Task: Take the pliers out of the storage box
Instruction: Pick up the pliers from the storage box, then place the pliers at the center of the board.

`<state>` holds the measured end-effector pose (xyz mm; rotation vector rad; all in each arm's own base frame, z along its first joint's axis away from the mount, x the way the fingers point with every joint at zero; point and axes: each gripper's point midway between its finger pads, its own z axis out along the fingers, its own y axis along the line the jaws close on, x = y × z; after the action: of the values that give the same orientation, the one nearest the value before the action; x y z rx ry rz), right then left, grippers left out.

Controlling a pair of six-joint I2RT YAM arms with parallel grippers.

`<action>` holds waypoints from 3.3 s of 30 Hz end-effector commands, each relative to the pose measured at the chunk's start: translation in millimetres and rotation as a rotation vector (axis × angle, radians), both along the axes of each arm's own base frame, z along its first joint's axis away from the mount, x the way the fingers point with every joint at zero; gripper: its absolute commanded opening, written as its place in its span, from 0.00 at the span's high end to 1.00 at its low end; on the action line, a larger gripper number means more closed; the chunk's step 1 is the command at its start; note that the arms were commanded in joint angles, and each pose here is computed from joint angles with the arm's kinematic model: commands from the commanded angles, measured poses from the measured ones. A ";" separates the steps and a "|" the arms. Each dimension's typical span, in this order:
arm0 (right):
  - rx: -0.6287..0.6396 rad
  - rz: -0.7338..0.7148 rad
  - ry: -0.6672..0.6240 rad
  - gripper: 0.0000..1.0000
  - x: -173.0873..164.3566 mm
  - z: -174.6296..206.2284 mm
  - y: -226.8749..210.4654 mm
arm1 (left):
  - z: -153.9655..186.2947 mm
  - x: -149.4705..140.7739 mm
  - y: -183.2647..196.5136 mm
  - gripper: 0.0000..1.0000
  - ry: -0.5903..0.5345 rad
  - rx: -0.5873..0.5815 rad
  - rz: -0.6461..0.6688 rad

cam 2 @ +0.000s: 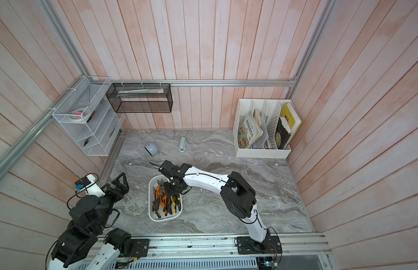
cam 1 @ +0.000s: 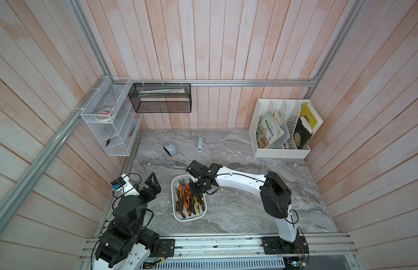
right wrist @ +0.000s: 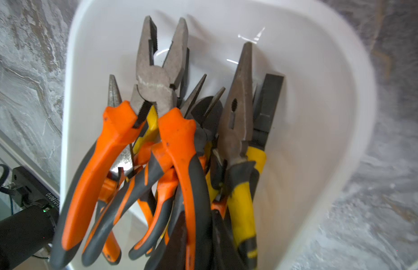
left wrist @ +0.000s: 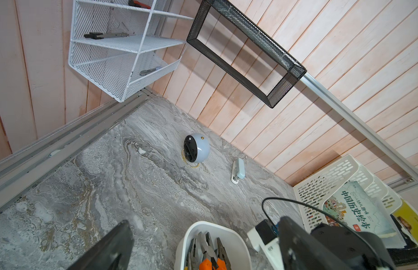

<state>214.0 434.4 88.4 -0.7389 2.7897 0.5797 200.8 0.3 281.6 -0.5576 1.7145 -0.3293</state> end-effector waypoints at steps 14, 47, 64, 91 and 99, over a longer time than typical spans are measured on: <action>0.111 -0.326 -0.324 1.00 35.8 81.6 -128.2 | -2.2 1.1 -3.2 0.00 0.005 -0.004 -0.009; -0.149 -0.312 -0.194 0.89 48.0 -43.2 -218.5 | -3.9 2.9 -9.4 0.00 0.007 0.011 -0.038; -0.015 -0.379 -0.050 0.02 41.6 -9.5 -190.3 | -3.9 3.3 -10.1 0.00 0.007 0.013 -0.042; -0.251 -0.428 0.119 0.02 26.0 -79.4 -196.6 | -3.4 2.9 -10.7 0.00 0.003 0.013 -0.046; -0.315 -0.429 0.101 0.08 26.2 -83.6 -194.7 | -3.5 2.8 -11.0 0.00 0.003 0.013 -0.048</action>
<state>252.3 246.2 21.2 -0.1470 2.9711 0.1802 201.4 -8.4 280.4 -0.5268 1.7305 -0.3570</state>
